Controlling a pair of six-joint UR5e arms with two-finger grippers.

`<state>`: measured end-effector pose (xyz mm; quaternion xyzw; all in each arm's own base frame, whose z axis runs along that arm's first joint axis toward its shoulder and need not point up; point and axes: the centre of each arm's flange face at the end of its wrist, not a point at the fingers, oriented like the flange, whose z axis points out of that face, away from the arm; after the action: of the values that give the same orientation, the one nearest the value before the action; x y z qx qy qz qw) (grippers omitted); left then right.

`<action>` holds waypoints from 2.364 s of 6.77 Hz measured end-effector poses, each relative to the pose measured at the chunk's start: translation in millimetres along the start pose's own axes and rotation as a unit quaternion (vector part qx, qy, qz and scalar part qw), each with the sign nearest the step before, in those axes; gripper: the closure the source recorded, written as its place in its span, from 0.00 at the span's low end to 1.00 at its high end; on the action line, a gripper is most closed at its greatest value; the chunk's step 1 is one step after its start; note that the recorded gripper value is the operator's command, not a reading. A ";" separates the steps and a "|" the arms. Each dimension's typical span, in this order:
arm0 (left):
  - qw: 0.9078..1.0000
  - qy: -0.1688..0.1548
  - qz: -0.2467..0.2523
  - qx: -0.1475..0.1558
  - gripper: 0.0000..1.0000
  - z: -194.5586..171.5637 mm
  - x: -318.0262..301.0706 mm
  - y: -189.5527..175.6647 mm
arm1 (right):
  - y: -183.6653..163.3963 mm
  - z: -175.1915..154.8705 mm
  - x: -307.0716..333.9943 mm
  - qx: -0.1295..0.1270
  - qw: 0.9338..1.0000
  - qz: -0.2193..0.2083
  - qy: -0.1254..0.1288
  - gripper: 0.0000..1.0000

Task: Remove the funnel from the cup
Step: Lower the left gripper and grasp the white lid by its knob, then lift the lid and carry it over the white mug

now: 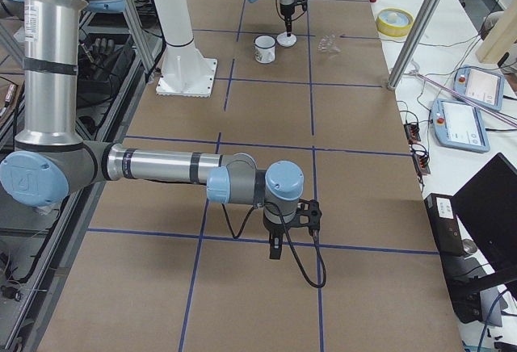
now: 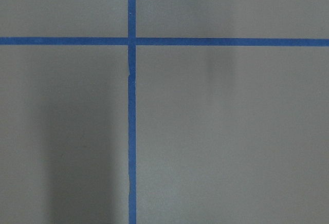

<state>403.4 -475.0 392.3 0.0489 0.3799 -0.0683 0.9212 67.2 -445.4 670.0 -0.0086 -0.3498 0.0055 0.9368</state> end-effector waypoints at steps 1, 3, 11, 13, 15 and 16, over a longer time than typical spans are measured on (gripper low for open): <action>1.000 0.000 0.000 0.000 0.54 0.5 -0.2 0.0 | 0.0 0.1 0.1 0.000 1.000 0.000 0.000 0.00; 1.000 -0.001 -0.001 0.000 1.00 1.7 -0.8 -0.3 | 0.0 0.2 0.1 0.000 1.000 0.000 0.000 0.00; 0.998 -0.022 -0.060 0.008 1.00 -148.7 25.2 -34.6 | 0.0 0.0 0.0 0.000 1.000 0.000 0.000 0.00; 0.997 -0.006 -0.074 0.006 1.00 -209.1 46.0 -27.5 | 0.0 0.0 0.0 0.000 1.000 0.000 0.000 0.00; 0.994 0.006 -0.109 -0.016 1.00 -216.5 78.5 -6.7 | 0.0 0.0 0.0 0.000 1.000 0.000 0.000 0.00; 0.992 0.006 -0.124 -0.028 1.00 -206.3 97.3 11.8 | 0.0 0.0 0.0 0.000 1.000 0.000 0.000 0.00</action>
<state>330.6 -442.7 178.2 -0.0244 0.3901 -0.1709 0.9044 67.1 -445.4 670.0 -0.0086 -0.3498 0.0055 0.9368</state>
